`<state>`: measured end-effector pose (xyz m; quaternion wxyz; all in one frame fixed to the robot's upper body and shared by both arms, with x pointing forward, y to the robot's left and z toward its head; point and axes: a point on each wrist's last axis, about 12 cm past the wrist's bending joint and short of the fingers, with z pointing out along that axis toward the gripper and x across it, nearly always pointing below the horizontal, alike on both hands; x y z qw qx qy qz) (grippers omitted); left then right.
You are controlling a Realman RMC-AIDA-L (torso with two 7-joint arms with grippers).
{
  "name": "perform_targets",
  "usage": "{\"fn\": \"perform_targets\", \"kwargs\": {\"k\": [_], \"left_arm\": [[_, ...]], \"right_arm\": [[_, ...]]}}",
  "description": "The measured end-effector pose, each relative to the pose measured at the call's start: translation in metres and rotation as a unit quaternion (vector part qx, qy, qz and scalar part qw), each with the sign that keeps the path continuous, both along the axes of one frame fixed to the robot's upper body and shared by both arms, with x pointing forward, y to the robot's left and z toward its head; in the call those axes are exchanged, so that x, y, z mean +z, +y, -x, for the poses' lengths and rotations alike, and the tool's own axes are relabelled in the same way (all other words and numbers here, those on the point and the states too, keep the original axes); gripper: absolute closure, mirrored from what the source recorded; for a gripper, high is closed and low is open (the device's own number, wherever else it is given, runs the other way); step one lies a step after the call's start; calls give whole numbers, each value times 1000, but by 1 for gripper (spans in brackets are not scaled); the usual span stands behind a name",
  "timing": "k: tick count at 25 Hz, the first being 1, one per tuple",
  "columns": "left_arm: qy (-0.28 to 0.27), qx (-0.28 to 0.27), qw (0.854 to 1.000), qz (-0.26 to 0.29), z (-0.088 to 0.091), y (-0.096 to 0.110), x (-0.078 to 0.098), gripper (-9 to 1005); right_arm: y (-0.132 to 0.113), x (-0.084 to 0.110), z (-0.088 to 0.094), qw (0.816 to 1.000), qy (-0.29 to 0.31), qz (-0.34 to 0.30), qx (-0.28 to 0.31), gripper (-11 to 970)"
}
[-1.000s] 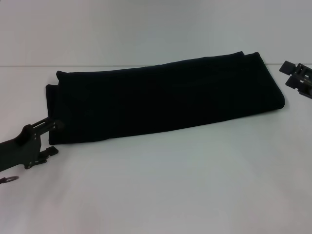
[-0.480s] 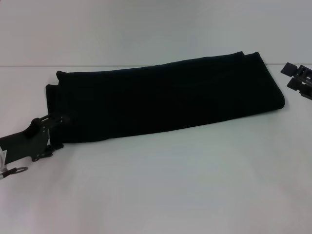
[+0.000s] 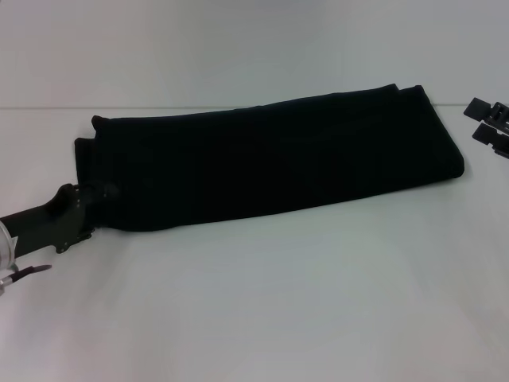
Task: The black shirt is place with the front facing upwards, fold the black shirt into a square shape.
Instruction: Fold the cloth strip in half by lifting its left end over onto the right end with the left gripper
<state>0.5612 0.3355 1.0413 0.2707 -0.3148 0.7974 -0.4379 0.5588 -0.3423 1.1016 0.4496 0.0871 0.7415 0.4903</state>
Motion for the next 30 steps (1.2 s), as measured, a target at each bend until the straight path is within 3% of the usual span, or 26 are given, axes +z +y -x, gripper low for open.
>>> {"fn": "perform_targets", "kwargs": {"k": [4, 8, 14, 23, 30], "left_arm": [[-1, -3, 1000, 0, 0, 0, 1, 290], [5, -2, 1000, 1, 2, 0, -1, 529], [8, -5, 1000, -2, 4, 0, -3, 790], [-26, -14, 1000, 10, 22, 16, 6, 995], [-34, -11, 999, 7, 28, 23, 6, 970]], "right_arm": [[-1, 0, 2, 1000, 0, -2, 0, 108], [-2, 0, 3, 1000, -2, -7, 0, 108], [-4, 0, 5, 1000, -2, -9, -1, 108], [-4, -1, 6, 1000, 0, -12, -2, 109], [-4, -2, 6, 1000, -1, -14, -3, 109]]}}
